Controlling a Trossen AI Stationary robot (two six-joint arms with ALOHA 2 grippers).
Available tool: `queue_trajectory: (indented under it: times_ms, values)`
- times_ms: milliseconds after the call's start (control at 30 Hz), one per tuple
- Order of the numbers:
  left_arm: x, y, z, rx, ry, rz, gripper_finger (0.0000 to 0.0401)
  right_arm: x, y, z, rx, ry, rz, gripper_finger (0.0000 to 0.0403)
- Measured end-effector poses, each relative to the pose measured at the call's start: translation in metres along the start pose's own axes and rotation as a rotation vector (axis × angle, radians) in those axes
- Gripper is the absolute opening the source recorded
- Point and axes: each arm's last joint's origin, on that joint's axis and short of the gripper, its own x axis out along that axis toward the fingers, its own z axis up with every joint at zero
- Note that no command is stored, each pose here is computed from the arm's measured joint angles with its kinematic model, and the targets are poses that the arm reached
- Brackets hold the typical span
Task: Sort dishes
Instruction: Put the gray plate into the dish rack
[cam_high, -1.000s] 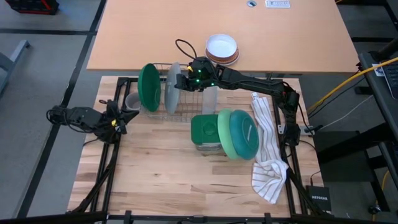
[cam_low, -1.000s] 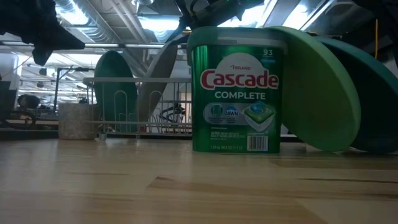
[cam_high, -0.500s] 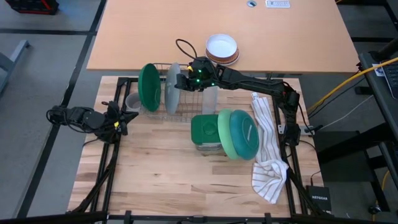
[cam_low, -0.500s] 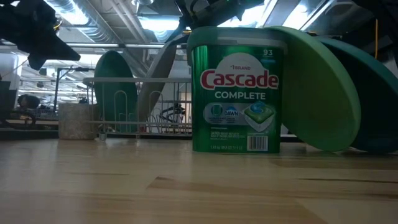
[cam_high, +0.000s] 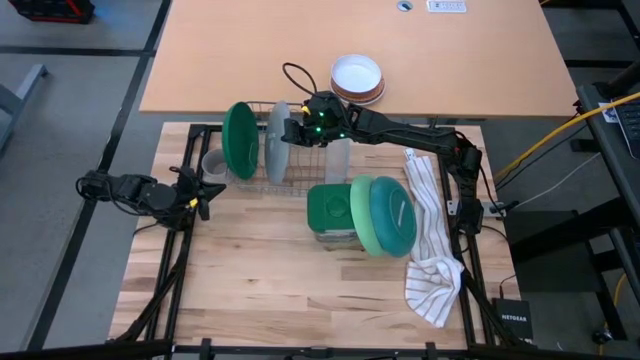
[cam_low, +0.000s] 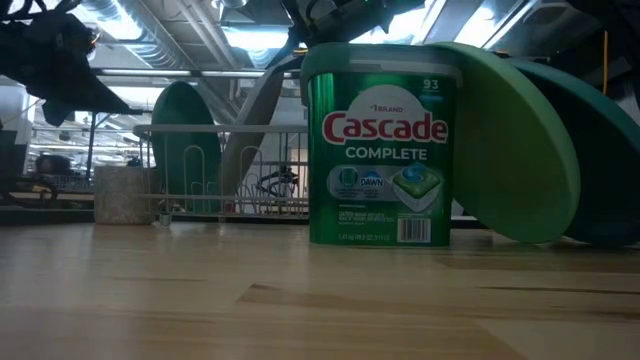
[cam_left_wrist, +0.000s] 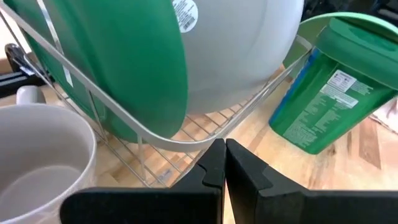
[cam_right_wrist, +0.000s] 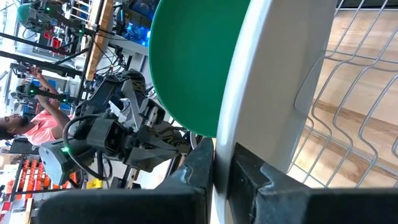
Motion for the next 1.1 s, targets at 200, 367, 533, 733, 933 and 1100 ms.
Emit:
queue_trajectory:
  times_ms: [200,367,533,733,933,1100]
  values:
    - [0.000,0.000,0.000,0.067,-0.001,0.000,0.0001,0.000,0.000,0.000,0.000,0.000,0.000,0.0034]
    - [0.000,0.000,0.000,0.090,-0.001,-0.001,0.0001,0.000,0.000,0.000,0.000,0.000,-0.001,0.0034]
    - [0.000,0.000,0.000,0.090,-0.001,-0.001,0.0001,0.000,0.000,0.000,0.000,0.000,-0.001,0.0034]
    - [0.000,0.000,0.000,0.090,-0.001,-0.001,0.0001,0.001,0.001,-0.001,-0.004,-0.044,-0.024,0.0037]
    - [0.000,0.000,0.000,0.090,-0.001,-0.001,0.0001,0.003,0.009,-0.010,-0.092,-0.145,-0.063,0.0073]
    - [0.000,0.000,0.000,0.089,-0.001,-0.001,0.0001,0.004,0.018,-0.017,-0.167,-0.220,-0.059,0.0135]
